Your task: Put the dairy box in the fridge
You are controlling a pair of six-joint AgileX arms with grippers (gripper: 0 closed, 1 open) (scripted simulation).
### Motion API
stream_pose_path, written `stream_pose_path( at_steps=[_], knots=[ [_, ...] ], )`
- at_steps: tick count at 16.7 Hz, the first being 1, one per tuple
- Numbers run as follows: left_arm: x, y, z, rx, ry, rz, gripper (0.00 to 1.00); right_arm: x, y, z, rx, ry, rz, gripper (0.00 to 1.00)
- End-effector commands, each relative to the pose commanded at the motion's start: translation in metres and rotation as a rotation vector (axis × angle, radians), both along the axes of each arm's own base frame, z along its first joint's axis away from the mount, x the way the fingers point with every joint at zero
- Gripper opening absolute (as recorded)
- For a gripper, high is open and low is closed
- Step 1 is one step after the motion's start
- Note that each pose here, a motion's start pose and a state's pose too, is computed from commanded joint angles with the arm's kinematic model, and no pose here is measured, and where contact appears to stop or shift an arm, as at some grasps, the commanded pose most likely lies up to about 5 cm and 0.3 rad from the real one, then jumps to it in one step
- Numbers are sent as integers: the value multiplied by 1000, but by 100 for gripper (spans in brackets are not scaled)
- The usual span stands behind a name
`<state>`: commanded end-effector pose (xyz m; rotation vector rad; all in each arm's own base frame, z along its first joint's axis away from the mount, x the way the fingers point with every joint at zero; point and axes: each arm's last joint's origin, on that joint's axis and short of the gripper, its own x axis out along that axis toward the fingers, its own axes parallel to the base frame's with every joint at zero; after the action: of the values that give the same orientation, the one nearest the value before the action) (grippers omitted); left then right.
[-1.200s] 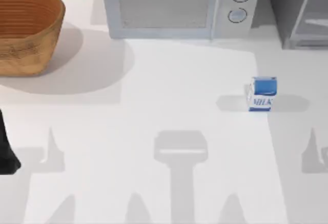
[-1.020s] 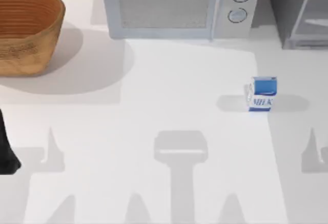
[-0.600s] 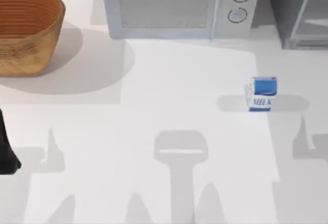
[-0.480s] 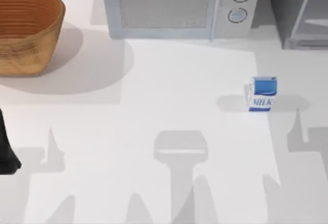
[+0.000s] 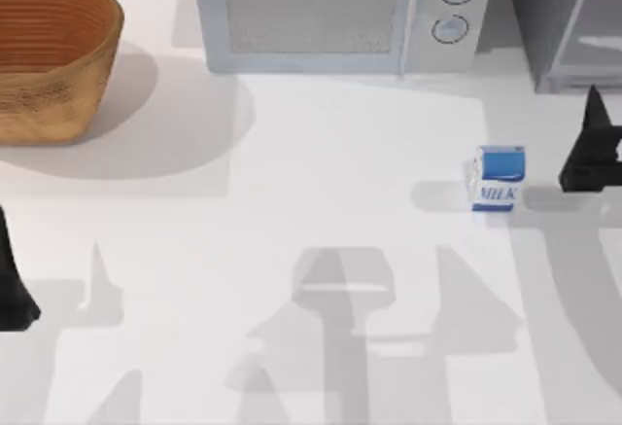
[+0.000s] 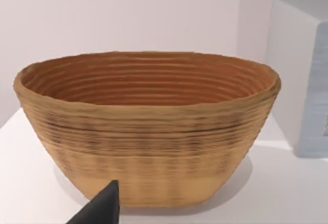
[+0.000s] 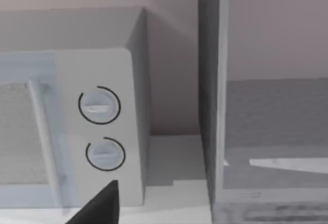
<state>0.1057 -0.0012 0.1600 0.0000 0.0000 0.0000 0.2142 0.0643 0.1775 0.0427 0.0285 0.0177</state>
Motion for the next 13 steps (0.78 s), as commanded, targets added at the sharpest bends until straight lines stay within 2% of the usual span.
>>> stream_pose_path(
  at_steps=[6, 13],
  knots=[
    [0, 0, 0, 0, 0, 0, 100, 40, 48, -61, -5, 23, -6, 100],
    [0, 0, 0, 0, 0, 0, 100, 42, 76, -141, -32, 59, -21, 100]
  ],
)
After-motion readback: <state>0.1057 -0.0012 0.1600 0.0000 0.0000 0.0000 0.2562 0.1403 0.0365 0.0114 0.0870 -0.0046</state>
